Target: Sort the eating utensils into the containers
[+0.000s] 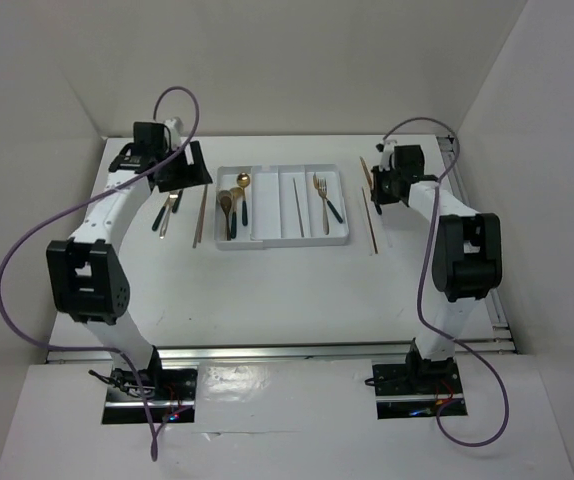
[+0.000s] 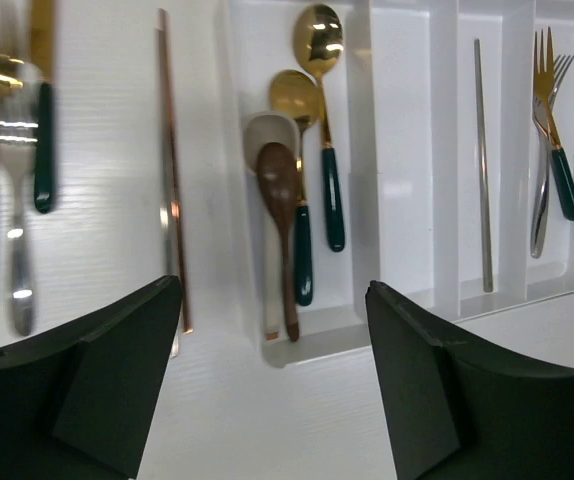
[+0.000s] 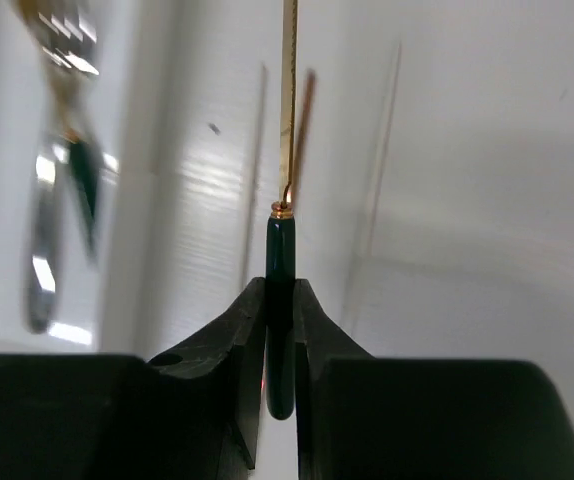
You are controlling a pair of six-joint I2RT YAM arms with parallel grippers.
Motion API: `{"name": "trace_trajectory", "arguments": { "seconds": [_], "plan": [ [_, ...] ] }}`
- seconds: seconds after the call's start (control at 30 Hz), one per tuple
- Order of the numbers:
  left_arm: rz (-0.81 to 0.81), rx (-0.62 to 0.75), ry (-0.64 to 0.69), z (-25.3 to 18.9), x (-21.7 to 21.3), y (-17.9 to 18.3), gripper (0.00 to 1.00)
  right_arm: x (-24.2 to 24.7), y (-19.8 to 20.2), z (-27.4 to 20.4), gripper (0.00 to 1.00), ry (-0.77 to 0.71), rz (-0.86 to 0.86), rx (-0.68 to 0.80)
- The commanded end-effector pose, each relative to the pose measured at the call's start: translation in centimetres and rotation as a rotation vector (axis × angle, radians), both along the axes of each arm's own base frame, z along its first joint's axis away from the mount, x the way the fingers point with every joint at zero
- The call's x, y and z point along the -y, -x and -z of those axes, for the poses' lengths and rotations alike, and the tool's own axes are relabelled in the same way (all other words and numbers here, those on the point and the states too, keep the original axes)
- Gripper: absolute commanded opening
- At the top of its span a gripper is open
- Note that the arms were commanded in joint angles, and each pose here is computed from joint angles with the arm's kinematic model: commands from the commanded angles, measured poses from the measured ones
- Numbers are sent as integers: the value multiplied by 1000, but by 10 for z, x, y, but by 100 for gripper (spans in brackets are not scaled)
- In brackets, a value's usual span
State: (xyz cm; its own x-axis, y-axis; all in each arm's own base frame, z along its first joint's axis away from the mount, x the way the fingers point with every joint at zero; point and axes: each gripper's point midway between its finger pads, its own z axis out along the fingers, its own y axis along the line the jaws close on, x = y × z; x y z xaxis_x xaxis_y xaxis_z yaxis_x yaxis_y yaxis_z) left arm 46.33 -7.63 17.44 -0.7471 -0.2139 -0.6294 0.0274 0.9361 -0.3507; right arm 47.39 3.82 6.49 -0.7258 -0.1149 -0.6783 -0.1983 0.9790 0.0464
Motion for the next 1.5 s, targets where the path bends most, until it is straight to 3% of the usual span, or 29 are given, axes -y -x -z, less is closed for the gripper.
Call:
{"name": "trace_trajectory", "arguments": {
  "seconds": [0.0, 0.07, 0.27, 0.5, 0.73, 1.0, 1.47],
  "plan": [
    [-104, 170, -96, -56, -33, 3, 94, -28, -30, -135, 0, -155, -56, 299],
    [-153, 170, -133, -59, -47, 12, 99, -45, -30, -152, 0, -199, -74, 305],
    [-229, 155, -207, -58, -69, 37, 99, -78, -16, -162, 0, -320, -137, 264],
    [-295, 196, -177, -71, -89, 55, 99, -98, -4, -155, 0, -421, -128, 172],
    [-310, 213, -69, -75, -92, 66, 99, -146, 7, -127, 0, -565, -126, 27],
    [-351, 210, -139, -80, -109, 70, 99, -234, 11, -112, 0, -694, -138, -139],
    [-395, 185, -166, -77, -127, 92, 99, -288, 4, -39, 0, -740, -5, -372]
  ]
}}
